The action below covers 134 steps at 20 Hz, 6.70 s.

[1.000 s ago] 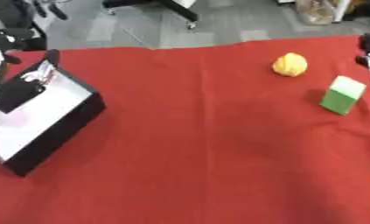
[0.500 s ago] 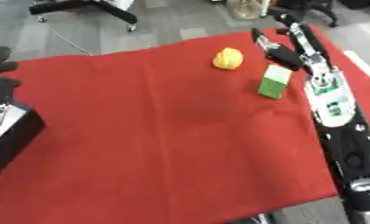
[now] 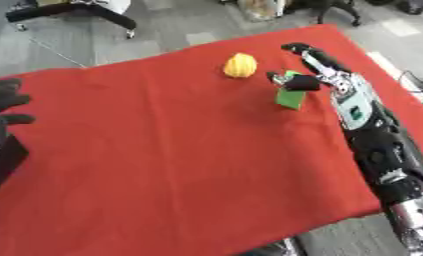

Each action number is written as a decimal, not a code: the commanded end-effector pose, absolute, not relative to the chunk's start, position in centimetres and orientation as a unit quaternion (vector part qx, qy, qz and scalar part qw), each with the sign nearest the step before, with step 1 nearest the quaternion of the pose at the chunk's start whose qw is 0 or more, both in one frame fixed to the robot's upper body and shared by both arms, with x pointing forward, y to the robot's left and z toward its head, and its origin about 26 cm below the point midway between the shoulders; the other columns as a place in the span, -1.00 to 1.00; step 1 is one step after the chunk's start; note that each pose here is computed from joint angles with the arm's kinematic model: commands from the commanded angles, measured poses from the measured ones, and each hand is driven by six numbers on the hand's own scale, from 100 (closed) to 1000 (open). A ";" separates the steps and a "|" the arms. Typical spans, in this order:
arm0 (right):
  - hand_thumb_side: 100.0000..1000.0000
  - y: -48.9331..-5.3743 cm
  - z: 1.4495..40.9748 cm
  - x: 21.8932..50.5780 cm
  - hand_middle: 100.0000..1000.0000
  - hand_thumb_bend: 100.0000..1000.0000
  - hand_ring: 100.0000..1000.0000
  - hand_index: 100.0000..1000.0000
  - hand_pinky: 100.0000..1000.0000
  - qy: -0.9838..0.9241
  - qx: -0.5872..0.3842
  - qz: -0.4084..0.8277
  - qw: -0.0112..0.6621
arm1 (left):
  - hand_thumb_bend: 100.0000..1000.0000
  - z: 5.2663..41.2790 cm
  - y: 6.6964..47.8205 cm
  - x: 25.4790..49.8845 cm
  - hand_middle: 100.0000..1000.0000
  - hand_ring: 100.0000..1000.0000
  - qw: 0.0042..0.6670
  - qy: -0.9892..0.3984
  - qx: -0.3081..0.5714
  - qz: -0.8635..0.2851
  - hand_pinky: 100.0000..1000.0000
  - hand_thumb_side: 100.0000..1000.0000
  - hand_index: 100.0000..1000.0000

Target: Pick up the objects with one hand, pass them to the other hand, and then place them into the box on the other side of the table.

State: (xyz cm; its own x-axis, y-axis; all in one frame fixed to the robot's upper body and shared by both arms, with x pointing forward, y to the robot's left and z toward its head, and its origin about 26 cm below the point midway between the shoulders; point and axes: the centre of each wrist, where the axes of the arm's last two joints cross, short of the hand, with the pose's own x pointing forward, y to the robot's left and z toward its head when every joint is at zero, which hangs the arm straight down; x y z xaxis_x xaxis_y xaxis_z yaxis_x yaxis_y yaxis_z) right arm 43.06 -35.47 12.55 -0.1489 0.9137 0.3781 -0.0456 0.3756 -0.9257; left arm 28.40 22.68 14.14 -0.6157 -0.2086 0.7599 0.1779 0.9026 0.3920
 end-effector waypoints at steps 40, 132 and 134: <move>-0.42 -15.8 18.2 35.4 -0.08 -1.00 0.59 -0.06 0.60 -0.888 -0.019 0.172 0.426 | -0.38 14.9 17.9 30.9 0.68 0.65 0.368 -0.848 0.227 -0.306 0.45 -0.18 0.75; -0.19 -10.6 16.1 35.4 -0.05 -1.00 0.54 -0.04 0.56 -0.784 0.264 0.296 0.478 | -1.00 17.1 13.6 29.9 0.26 0.29 0.145 -0.872 0.361 -0.297 0.38 -0.77 0.38; -0.16 -10.6 16.1 35.4 -0.04 -1.00 0.55 -0.03 0.56 -0.783 0.268 0.299 0.475 | -1.00 17.1 13.5 29.8 0.18 0.21 0.142 -0.877 0.353 -0.292 0.35 -0.64 0.32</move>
